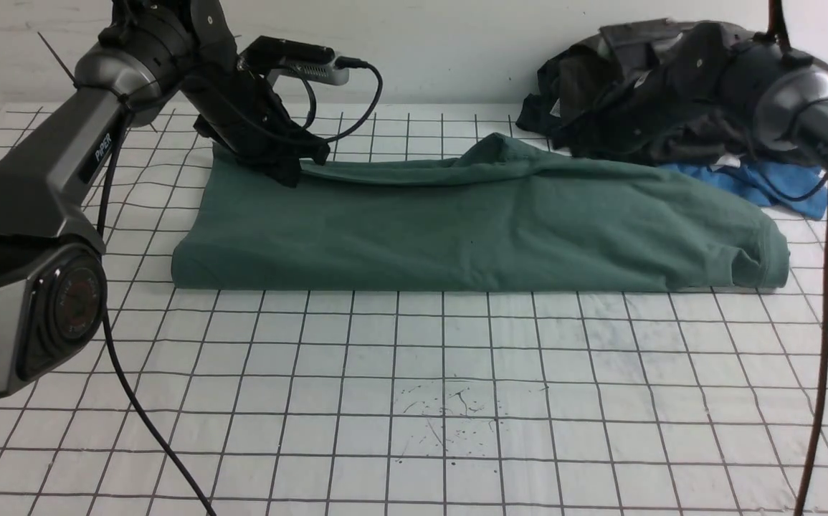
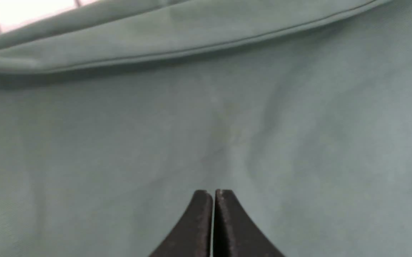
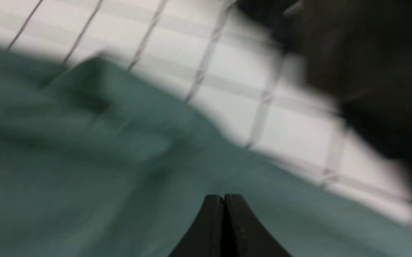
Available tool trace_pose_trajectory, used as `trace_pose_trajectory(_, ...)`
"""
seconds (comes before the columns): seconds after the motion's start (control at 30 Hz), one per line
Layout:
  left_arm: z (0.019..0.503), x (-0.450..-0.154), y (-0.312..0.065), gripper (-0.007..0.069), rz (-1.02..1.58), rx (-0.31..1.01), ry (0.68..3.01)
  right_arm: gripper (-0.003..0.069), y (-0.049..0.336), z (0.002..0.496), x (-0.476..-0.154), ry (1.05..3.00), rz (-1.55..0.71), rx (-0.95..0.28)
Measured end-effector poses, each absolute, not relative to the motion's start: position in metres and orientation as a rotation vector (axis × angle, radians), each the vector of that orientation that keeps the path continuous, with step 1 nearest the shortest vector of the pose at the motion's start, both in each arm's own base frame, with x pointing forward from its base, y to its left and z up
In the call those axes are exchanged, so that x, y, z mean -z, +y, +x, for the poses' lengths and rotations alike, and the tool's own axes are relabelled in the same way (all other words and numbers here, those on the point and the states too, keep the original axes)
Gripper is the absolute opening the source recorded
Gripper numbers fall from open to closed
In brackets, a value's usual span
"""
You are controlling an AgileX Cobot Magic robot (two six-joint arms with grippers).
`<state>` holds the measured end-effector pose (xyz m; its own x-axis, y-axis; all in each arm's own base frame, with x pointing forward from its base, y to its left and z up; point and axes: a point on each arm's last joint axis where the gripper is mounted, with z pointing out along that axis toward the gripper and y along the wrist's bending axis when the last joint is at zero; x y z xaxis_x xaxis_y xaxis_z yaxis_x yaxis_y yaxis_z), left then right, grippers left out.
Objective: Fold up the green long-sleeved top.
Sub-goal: Use the right arm to clamp the right edge of the fabric
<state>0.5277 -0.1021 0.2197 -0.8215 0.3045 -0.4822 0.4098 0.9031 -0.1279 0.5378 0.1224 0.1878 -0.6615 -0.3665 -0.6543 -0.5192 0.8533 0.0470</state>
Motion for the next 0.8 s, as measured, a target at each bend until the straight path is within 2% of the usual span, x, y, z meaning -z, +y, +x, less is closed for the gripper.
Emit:
trace_pose_trajectory(0.03,0.528,-0.220,-0.103,-0.0008,0.520,0.315,2.604,-0.0013,0.124,0.537,-0.188,2.363,-0.637,-0.315)
trace_pose_trajectory(0.07,0.527,-0.219,-0.107,-0.0008,0.535,0.330,2.601,-0.0015,0.141,0.534,-0.173,2.329,-0.800,-0.364)
trace_pose_trajectory(0.13,0.526,-0.219,-0.112,-0.0008,0.544,0.340,2.599,-0.0014,0.154,0.533,-0.161,2.280,-0.884,-0.398)
trace_pose_trajectory(0.2,0.525,-0.218,-0.115,-0.0008,0.553,0.349,2.603,-0.0014,0.166,0.535,-0.150,2.223,-0.910,-0.417)
trace_pose_trajectory(0.23,0.524,-0.218,-0.116,-0.0008,0.560,0.352,2.607,-0.0014,0.171,0.543,-0.138,2.152,-0.881,-0.379)
trace_pose_trajectory(0.37,0.523,-0.217,-0.116,-0.0008,0.567,0.355,2.621,-0.0014,0.162,0.568,-0.127,1.981,-0.571,-0.223)
trace_pose_trajectory(0.43,0.522,-0.217,-0.116,-0.0008,0.573,0.351,2.631,-0.0010,0.141,0.582,-0.136,1.866,-0.239,-0.131)
trace_pose_trajectory(0.53,0.522,-0.217,-0.116,-0.0008,0.573,0.348,2.631,0.0008,0.115,0.590,-0.156,1.803,-0.013,-0.129)
trace_pose_trajectory(0.67,0.522,-0.216,-0.115,-0.0008,0.577,0.339,2.638,0.0027,0.101,0.591,-0.174,1.828,-0.113,-0.216)
trace_pose_trajectory(0.7,0.521,-0.215,-0.113,-0.0008,0.589,0.316,2.655,0.0030,0.102,0.583,-0.190,1.862,-0.297,-0.333)
trace_pose_trajectory(0.73,0.521,-0.215,-0.112,-0.0008,0.595,0.290,2.662,0.0031,0.102,0.577,-0.199,1.889,-0.387,-0.392)
trace_pose_trajectory(0.77,0.521,-0.215,-0.110,-0.0007,0.600,0.266,2.664,0.0032,0.102,0.570,-0.208,1.928,-0.460,-0.446)
trace_pose_trajectory(0.8,0.521,-0.215,-0.110,-0.0007,0.602,0.259,2.664,0.0032,0.102,0.570,-0.208,1.928,-0.460,-0.446)
